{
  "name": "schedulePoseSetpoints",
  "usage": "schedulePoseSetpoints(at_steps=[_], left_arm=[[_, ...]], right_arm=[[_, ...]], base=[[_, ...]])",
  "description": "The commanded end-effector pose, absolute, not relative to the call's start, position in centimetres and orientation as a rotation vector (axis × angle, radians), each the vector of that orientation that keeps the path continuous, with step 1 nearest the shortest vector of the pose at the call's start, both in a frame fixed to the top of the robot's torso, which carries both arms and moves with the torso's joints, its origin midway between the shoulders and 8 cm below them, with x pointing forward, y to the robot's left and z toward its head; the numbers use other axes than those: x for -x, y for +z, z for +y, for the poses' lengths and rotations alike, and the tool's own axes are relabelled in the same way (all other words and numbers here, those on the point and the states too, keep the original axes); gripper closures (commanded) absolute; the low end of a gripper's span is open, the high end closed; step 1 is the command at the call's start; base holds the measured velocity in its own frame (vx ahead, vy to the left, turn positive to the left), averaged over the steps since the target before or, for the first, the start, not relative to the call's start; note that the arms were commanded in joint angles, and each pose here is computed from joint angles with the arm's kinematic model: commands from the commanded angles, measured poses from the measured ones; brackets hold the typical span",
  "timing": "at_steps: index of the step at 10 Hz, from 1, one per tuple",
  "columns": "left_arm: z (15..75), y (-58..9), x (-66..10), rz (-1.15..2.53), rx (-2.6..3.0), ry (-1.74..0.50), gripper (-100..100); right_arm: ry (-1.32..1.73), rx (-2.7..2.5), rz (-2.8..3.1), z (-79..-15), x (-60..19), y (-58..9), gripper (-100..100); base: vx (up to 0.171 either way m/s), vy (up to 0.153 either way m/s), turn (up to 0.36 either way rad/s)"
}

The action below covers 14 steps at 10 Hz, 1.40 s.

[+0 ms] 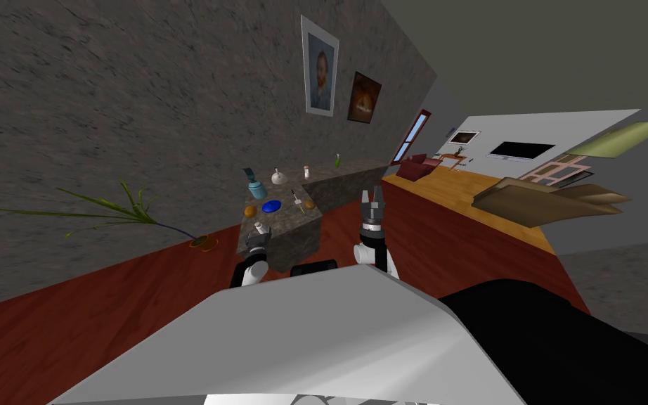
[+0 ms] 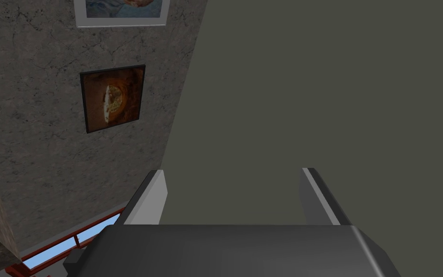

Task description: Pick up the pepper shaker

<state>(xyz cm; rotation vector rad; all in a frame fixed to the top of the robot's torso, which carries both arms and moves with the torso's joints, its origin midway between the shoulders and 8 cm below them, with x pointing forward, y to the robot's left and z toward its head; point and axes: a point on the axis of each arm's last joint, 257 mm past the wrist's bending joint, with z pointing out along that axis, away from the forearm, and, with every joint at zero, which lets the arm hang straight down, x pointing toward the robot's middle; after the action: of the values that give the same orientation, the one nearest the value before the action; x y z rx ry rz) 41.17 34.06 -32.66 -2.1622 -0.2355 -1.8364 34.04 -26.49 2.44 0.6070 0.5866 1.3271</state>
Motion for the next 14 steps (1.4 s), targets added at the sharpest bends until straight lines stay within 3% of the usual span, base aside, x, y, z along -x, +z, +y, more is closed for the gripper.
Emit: schedulePoseSetpoints(at_steps=[1, 14], left_arm=[[35.3, -34.0, -42.0, -0.227, 2.201, -1.792, -100], [38.6, -36.2, -44.7, -0.212, 2.281, -1.702, -100]], right_arm=[[1.327, -0.607, 0.587, -26.5, -34.0, 2.4, 0], [1.327, -0.607, 0.586, -26.5, -34.0, 2.4, 0]], base=[[-0.022, -0.045, 0.043], [-0.016, -0.031, 0.015]])
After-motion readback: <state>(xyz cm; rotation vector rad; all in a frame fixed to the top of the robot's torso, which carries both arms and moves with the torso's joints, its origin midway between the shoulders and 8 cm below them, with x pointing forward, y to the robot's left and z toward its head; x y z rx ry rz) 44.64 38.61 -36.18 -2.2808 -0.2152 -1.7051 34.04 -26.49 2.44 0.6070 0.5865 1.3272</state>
